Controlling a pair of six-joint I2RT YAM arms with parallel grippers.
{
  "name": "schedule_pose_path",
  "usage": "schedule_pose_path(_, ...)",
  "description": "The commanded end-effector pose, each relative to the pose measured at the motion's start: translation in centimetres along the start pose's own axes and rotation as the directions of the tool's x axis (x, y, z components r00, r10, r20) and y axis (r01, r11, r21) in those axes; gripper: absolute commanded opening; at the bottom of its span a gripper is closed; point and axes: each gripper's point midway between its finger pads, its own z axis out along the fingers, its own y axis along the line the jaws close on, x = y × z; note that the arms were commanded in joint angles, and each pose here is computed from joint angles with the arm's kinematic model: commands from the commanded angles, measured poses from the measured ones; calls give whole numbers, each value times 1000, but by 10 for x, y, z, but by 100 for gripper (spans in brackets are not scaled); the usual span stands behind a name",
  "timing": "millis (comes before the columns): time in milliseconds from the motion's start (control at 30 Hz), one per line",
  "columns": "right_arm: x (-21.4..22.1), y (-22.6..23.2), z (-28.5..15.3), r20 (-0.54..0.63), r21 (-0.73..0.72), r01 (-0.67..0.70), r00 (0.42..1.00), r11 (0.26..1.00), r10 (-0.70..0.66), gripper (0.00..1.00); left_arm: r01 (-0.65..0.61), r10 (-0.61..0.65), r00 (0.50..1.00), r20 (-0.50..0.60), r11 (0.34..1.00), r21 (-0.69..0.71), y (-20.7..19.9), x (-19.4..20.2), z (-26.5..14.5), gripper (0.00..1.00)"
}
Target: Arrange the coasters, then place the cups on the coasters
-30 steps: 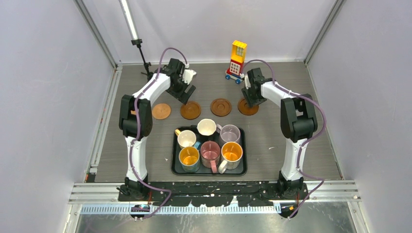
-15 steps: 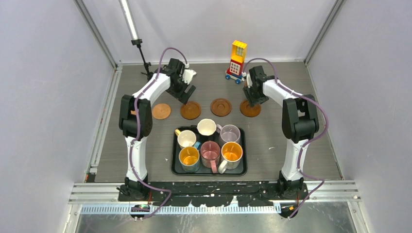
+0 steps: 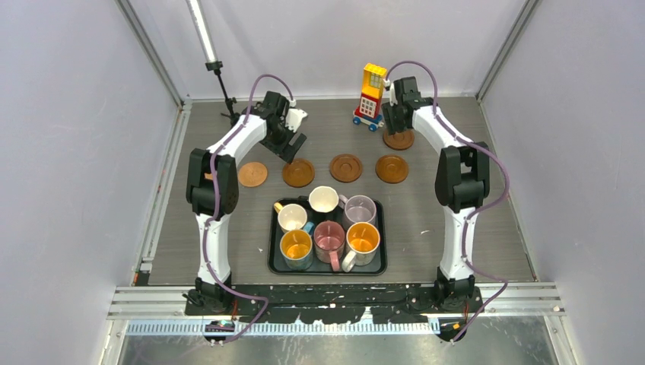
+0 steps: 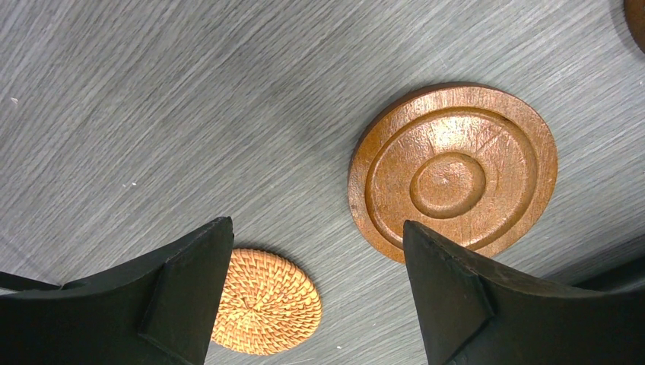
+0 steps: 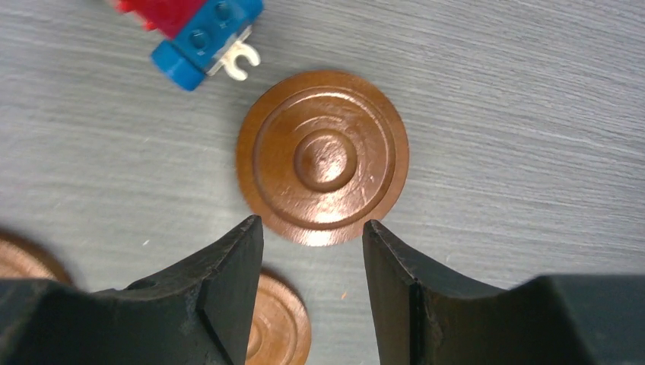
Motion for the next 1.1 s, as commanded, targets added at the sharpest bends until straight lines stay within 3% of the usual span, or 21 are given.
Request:
schedule_pose_path(0, -18, -21, 18, 40, 60, -58, 998, 996, 56, 56, 5, -1, 994, 106, 999, -45, 10, -29, -37, 84)
schedule_pose_path(567, 23, -54, 73, -72, 138, -36, 996, 990, 46, 56, -34, 38, 996, 86, 998, -44, 11, -20, -39, 86)
schedule_pose_path(1067, 104, -103, 28, -222, 176, -39, 972, 984, 78, 54, -71, 72, 996, 55, 997, -6, 5, -9, -22, 85)
